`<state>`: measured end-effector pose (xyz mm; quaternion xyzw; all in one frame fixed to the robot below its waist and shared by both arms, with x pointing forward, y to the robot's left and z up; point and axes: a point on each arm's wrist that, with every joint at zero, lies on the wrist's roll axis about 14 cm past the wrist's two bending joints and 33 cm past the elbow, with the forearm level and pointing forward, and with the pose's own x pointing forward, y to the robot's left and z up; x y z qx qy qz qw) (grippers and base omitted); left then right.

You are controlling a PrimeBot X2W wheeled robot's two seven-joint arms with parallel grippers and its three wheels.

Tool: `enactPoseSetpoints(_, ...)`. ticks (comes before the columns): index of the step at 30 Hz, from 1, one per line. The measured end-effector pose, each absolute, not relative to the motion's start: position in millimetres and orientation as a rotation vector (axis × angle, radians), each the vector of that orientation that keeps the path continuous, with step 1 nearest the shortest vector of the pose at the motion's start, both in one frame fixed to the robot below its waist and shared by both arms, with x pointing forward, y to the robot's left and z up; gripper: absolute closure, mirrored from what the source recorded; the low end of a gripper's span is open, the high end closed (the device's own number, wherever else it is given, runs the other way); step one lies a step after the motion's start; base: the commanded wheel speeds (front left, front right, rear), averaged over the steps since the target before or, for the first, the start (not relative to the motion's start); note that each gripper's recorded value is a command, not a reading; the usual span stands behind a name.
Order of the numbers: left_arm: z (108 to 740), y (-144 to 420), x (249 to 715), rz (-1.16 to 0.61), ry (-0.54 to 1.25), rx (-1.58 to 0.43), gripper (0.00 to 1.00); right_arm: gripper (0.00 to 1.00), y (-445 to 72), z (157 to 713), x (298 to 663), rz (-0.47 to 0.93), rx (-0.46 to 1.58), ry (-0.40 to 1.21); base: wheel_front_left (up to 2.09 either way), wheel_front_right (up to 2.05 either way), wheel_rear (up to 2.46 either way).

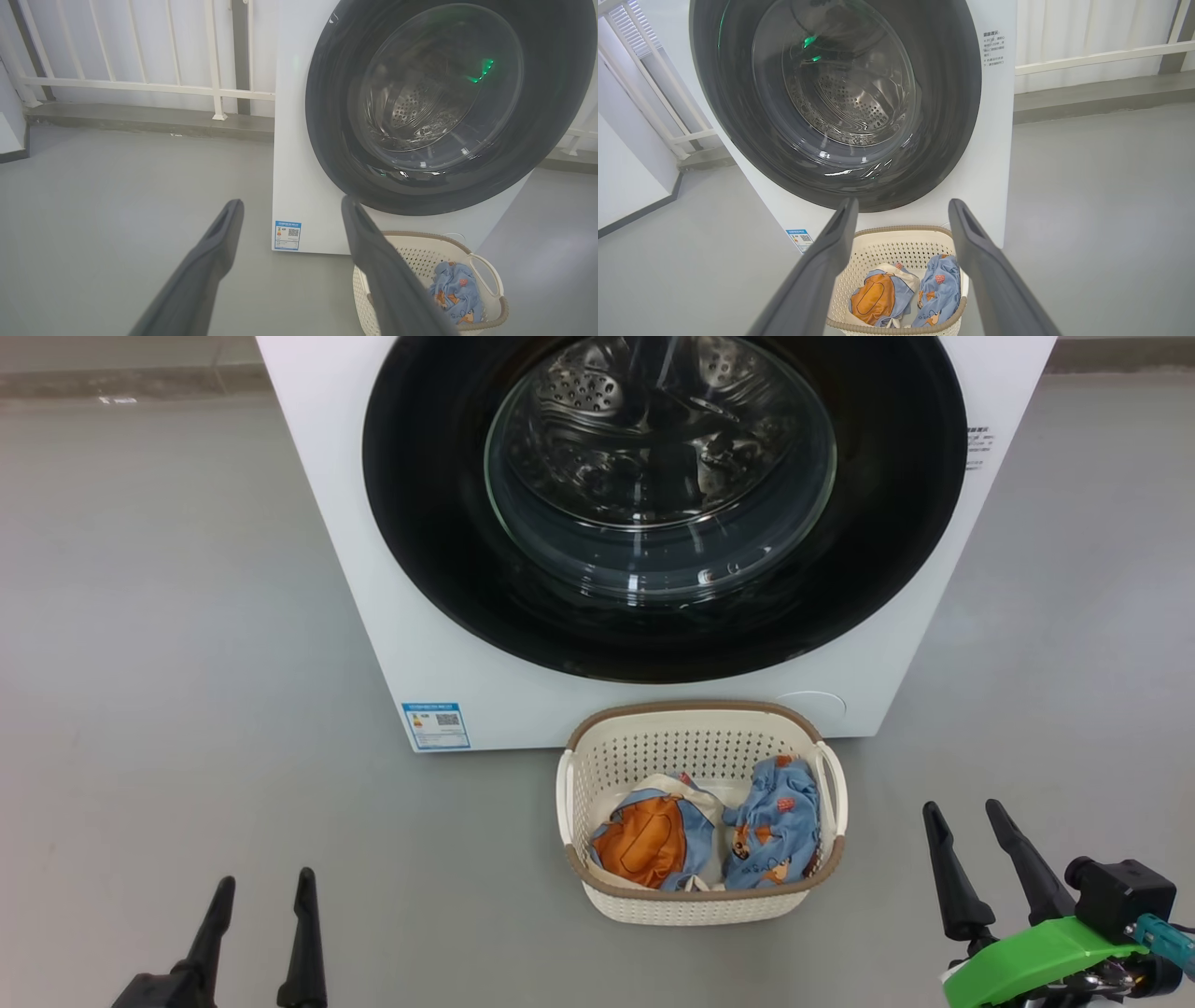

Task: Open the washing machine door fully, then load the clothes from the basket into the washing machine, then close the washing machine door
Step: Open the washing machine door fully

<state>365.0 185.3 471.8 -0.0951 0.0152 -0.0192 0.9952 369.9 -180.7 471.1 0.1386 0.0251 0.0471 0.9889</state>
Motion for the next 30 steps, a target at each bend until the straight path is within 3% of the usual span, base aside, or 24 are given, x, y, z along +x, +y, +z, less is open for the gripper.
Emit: enactPoseSetpoints(30,467.9,181.5,382.9,-0.043,0.041,-0.179,0.0,0.0,-183.2,457.8,372.8,0.075,0.289,0.087,0.89,1.33,-2.22)
